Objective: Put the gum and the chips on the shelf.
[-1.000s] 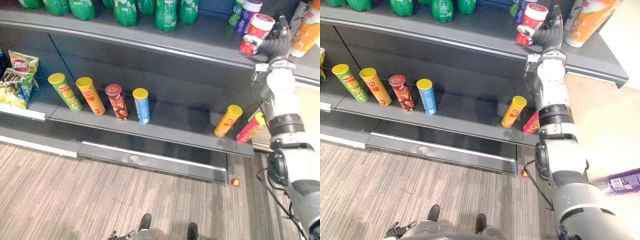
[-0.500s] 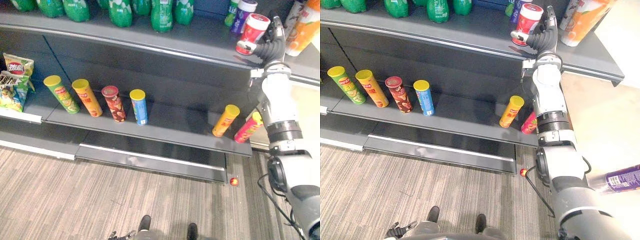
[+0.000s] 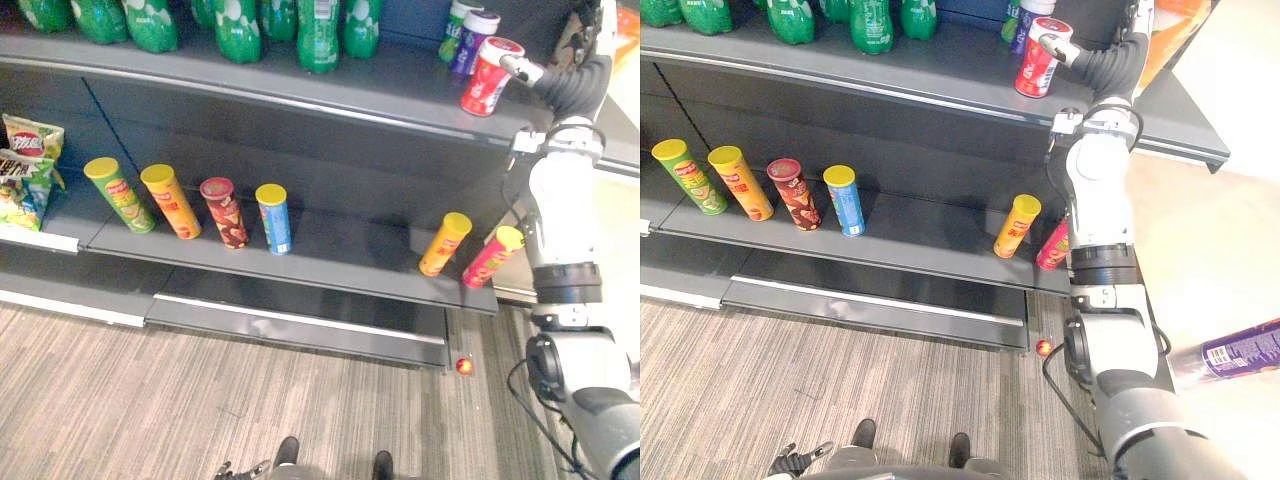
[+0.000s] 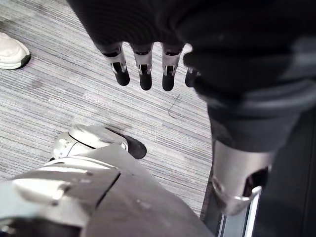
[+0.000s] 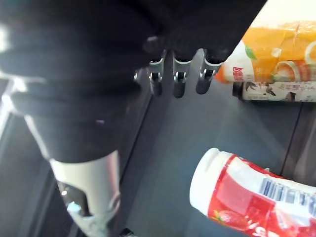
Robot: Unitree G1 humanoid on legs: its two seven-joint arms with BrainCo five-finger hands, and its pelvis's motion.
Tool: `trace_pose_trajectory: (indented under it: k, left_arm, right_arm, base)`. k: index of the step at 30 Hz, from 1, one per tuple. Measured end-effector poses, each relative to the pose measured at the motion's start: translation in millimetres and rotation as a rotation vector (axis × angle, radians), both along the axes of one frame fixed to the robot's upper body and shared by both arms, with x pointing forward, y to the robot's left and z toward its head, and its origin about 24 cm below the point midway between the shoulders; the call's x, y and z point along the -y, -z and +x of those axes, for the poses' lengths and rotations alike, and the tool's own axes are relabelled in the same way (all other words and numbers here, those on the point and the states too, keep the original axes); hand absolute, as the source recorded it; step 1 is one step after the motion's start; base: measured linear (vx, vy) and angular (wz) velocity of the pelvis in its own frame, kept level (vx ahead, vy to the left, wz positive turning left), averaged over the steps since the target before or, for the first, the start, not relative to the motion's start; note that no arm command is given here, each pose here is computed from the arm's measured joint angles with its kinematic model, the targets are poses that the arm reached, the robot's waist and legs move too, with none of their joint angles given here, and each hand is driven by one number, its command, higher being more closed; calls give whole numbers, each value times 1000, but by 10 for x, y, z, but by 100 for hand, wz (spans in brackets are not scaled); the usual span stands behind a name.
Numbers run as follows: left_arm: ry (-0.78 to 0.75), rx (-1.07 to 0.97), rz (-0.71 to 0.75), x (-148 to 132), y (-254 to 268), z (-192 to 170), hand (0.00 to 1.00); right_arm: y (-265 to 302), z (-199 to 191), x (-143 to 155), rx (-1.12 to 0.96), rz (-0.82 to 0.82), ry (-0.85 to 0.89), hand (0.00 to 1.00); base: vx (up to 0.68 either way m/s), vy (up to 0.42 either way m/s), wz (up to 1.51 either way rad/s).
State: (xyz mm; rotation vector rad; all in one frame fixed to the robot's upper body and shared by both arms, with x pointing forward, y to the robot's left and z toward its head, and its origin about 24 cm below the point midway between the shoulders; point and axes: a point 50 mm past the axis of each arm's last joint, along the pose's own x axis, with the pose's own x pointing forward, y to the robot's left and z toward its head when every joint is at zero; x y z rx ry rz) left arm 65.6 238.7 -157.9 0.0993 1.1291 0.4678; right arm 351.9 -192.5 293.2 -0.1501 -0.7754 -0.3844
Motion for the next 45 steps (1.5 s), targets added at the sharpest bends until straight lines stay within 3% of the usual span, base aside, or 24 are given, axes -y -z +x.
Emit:
trace_pose_trajectory:
  k: [6,9,13,18,25,33,38,45]
  left_arm:
    - [-1,-24,11,3,13,-51,0]
    - [-5,-33,13,4,19,-71,0]
    - [-19,-34,12,-3,20,-88,0]
    - [-18,-72,17,-21,38,-198,0]
    - [-3,-82,0,18,55,-218,0]
    - [7,-76,-32,70,67,-205,0]
    - [30,-71,-50,153,81,-174,0]
    - [48,-78,-60,195,96,-188,0]
  right_arm:
    - [321,-292,-259,40,-42,-97,0]
    - [648,-483,-570,-6,-137,-262,0]
    - [891,-627,-751,-60,-179,-442,0]
    - [1596,-899,-885,-313,-162,-655,0]
    - [2419,-1243,-835,-662,-128,-724,0]
    - [3512,-1751,-526,-1188,-32,-621,0]
    - [4147,-2198,-131,-1552,-5,-409,0]
    - [4530,-2883,268,-1843,322,-64,0]
  base:
    - [-18,-4,-5]
    - [-11,-5,-8]
    - [-27,-3,-8]
    - [-3,0,-2]
    - [-7,3,-11]
    - [6,-3,-5]
    - [13,7,-6]
    - [-14,0,-10]
